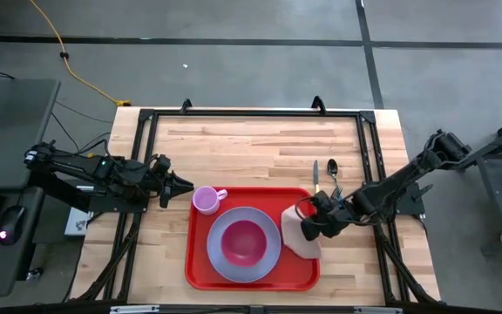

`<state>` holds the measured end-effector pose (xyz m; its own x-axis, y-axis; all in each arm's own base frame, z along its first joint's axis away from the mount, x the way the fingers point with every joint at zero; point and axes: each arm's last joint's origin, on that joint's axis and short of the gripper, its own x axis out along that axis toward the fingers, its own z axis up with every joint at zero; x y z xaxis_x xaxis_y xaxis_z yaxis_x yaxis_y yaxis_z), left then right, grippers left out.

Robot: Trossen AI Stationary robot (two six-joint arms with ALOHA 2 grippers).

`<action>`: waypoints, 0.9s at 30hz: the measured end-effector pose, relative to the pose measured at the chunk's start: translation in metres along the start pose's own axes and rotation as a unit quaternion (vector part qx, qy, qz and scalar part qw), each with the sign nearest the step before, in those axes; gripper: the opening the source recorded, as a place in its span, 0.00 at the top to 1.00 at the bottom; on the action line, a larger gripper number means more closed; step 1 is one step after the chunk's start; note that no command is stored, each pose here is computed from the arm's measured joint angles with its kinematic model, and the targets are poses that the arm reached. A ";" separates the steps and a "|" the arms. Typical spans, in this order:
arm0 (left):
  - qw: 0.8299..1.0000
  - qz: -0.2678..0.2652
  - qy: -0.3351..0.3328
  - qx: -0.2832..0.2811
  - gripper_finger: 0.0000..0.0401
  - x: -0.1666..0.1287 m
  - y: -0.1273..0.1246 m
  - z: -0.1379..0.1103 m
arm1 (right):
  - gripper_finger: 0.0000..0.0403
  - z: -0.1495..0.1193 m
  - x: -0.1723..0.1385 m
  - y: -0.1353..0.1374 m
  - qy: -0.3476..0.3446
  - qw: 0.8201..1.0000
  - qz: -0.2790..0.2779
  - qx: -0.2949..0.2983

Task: Set up tray
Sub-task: Put the brown table napkin on the red serving tray to the right of the purple plate

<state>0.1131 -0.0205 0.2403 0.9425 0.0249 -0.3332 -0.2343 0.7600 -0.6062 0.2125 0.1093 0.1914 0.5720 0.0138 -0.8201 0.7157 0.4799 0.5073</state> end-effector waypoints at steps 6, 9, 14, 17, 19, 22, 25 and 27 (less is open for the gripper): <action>1.000 -0.002 -0.002 -0.001 0.72 0.000 0.000 0.000 | 1.00 0.005 0.001 -0.008 -0.022 0.998 -0.042 -0.047; 1.000 -0.002 -0.002 -0.001 0.72 0.000 0.000 0.000 | 1.00 0.005 0.000 -0.012 -0.016 0.996 -0.064 -0.055; 1.000 -0.002 -0.002 -0.001 0.72 0.000 0.000 0.000 | 1.00 0.005 0.000 -0.013 -0.015 0.995 -0.068 -0.073; 1.000 -0.001 -0.002 -0.001 0.72 0.000 0.000 0.000 | 1.00 0.006 0.004 -0.014 -0.015 0.994 -0.076 -0.076; 1.000 -0.002 -0.002 -0.001 0.72 0.000 0.000 0.000 | 1.00 0.007 0.009 -0.014 -0.010 0.993 -0.084 -0.082; 1.000 -0.002 -0.002 -0.001 0.72 0.000 0.000 0.000 | 1.00 0.007 0.018 -0.014 0.006 0.992 -0.088 -0.091; 1.000 -0.002 -0.002 -0.001 0.72 0.000 0.000 0.000 | 1.00 0.009 0.026 -0.009 0.009 0.993 -0.068 -0.094; 1.000 -0.002 -0.002 -0.003 0.72 0.000 0.000 0.000 | 1.00 0.011 0.028 -0.008 0.009 0.994 -0.063 -0.093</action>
<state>0.1132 -0.0205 0.2408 0.9443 0.0252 -0.3281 -0.2327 0.7562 -0.6116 0.2270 0.0962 0.1670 0.4745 -0.0410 -0.8793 0.6936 0.6325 0.3448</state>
